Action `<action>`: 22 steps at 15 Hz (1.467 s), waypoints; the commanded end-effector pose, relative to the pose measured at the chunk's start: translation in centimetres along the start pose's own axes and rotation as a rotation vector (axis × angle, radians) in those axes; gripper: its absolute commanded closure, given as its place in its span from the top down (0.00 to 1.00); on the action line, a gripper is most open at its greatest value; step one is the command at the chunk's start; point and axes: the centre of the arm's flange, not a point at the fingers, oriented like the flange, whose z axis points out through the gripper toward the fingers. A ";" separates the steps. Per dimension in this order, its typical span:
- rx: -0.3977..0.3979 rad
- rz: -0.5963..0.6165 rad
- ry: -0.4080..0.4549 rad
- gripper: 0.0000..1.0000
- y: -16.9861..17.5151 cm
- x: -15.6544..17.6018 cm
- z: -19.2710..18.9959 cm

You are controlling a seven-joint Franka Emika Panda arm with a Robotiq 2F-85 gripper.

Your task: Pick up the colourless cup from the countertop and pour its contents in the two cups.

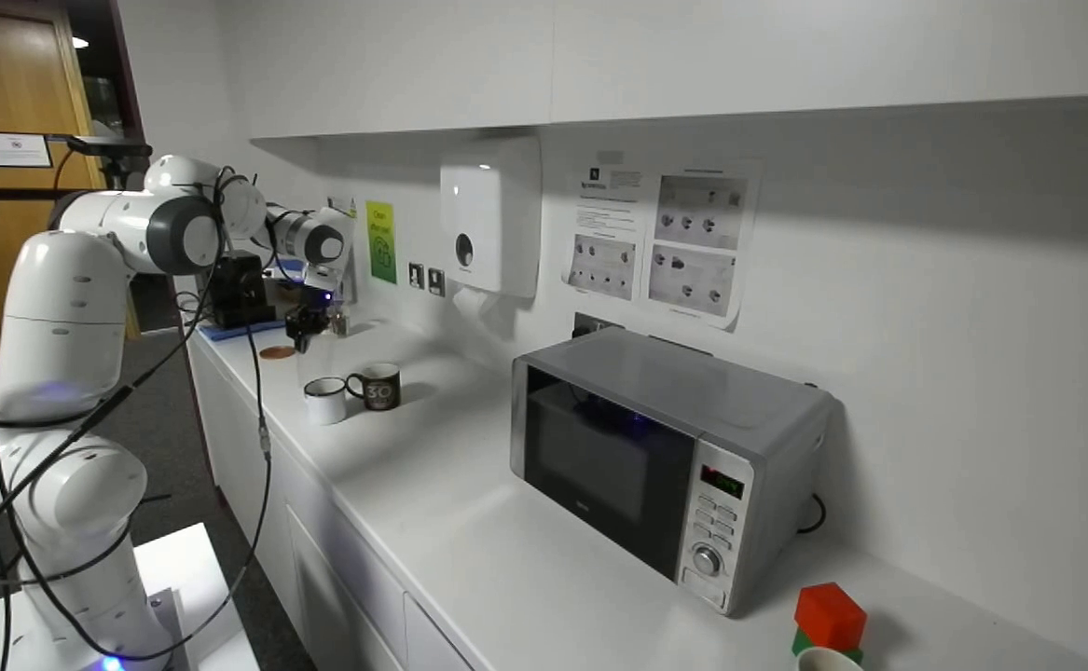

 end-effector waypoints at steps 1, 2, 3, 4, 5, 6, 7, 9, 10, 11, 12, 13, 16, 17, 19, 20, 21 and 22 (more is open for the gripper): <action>0.053 -0.043 0.021 0.02 1.8 -0.6 0.2; 0.067 -0.046 0.025 0.02 1.6 -0.7 0.2; 0.086 -0.059 0.036 0.02 1.4 -0.8 0.2; 0.110 -0.066 0.046 0.02 1.2 -0.8 0.1; 0.133 -0.071 0.058 0.02 0.9 -0.6 0.0; 0.155 -0.079 0.069 0.02 0.6 -0.5 -0.1; 0.175 -0.087 0.081 0.02 0.3 -0.3 -0.1; 0.202 -0.108 0.090 0.02 0.0 -0.2 -0.1; 0.214 -0.116 0.094 0.02 -0.2 -0.2 -0.1; 0.222 -0.128 0.091 0.02 -0.3 -0.2 -0.1; 0.229 -0.141 0.086 0.02 -0.4 -0.2 -0.1; 0.232 -0.152 0.081 0.02 -0.5 -0.3 -0.1; 0.243 -0.181 0.061 0.02 -0.8 0.0 -0.1; 0.245 -0.186 0.054 0.02 -0.9 0.1 0.0; 0.244 -0.199 0.039 0.02 -1.1 0.4 0.2; 0.241 -0.205 0.030 0.02 -1.2 0.5 0.3; 0.238 -0.209 0.022 0.02 -1.2 0.6 0.4; 0.235 -0.214 0.015 0.02 -1.3 0.8 0.5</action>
